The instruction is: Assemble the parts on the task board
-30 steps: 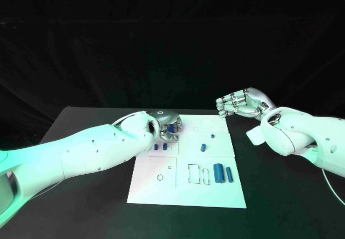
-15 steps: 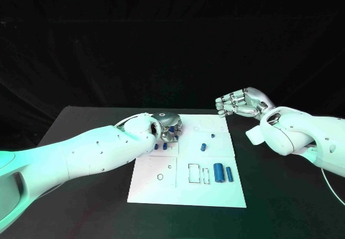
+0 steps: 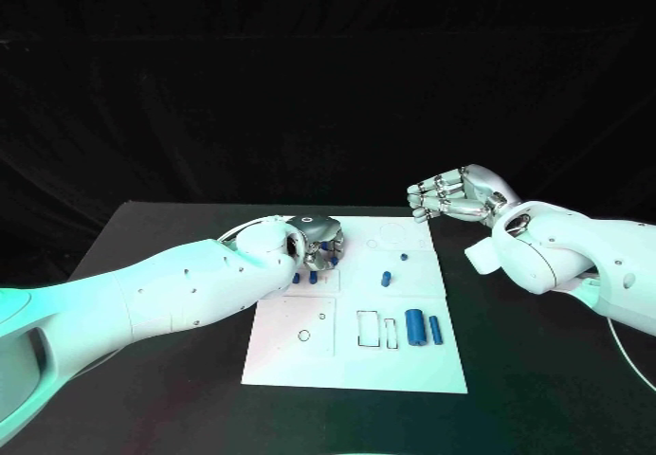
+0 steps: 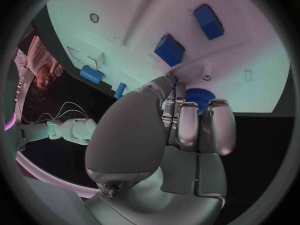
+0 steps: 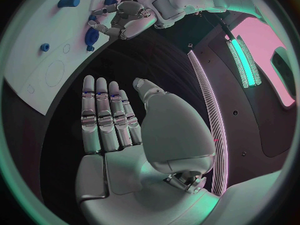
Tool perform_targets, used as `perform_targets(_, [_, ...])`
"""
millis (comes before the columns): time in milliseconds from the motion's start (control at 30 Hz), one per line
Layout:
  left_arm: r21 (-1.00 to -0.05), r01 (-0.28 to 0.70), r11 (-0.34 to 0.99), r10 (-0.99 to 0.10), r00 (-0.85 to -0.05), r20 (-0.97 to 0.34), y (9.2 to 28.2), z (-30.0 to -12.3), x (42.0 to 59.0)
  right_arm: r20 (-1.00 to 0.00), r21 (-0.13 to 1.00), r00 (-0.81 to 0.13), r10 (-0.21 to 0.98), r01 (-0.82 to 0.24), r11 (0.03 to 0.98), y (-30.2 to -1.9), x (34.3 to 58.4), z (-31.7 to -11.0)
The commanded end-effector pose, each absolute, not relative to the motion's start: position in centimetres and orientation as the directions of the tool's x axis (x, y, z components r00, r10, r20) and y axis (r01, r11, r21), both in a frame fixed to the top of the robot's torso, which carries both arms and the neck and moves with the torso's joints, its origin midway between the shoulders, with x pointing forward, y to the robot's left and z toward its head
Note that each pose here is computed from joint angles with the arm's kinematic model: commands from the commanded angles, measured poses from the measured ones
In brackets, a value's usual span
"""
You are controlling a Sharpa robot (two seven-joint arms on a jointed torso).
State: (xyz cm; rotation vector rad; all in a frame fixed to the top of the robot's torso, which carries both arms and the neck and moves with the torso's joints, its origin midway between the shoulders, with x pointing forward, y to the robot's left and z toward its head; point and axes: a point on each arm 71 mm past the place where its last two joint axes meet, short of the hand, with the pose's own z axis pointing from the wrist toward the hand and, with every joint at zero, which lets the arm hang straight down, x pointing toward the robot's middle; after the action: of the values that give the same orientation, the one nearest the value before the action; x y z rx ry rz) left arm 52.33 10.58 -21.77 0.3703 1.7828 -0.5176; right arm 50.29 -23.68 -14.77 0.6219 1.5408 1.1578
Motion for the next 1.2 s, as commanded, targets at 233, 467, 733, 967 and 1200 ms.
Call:
perform_targets(233, [-0.173, 0.513, 0.841, -0.009, -0.306, -0.952, 9.9, -22.0, 52.2, -0.437, 0.899, -0.313, 0.843, -0.195, 0.393, -23.4, 50.2, -14.7])
perform_targets(467, [-0.182, 0.505, 0.844, -0.013, -0.320, -0.947, 10.2, -22.1, 52.3, -0.437, 0.898, -0.312, 0.843, -0.195, 0.393, -23.5, 50.2, -14.7])
perform_targets(733, [-0.186, 0.500, 0.846, -0.025, -0.310, -0.950, 10.4, -22.1, 52.4, -0.437, 0.898, -0.312, 0.844, -0.195, 0.393, -23.4, 50.2, -14.7])
perform_targets(967, [-0.221, 0.500, 0.838, -0.077, -0.292, -0.953, 10.6, -21.6, 52.5, -0.438, 0.898, -0.311, 0.843, -0.197, 0.394, -23.4, 50.2, -14.7])
perform_targets(1200, [-0.244, 0.498, 0.832, -0.114, -0.277, -0.954, 11.2, -20.8, 52.3, -0.439, 0.897, -0.309, 0.844, -0.196, 0.395, -23.5, 50.2, -14.7])
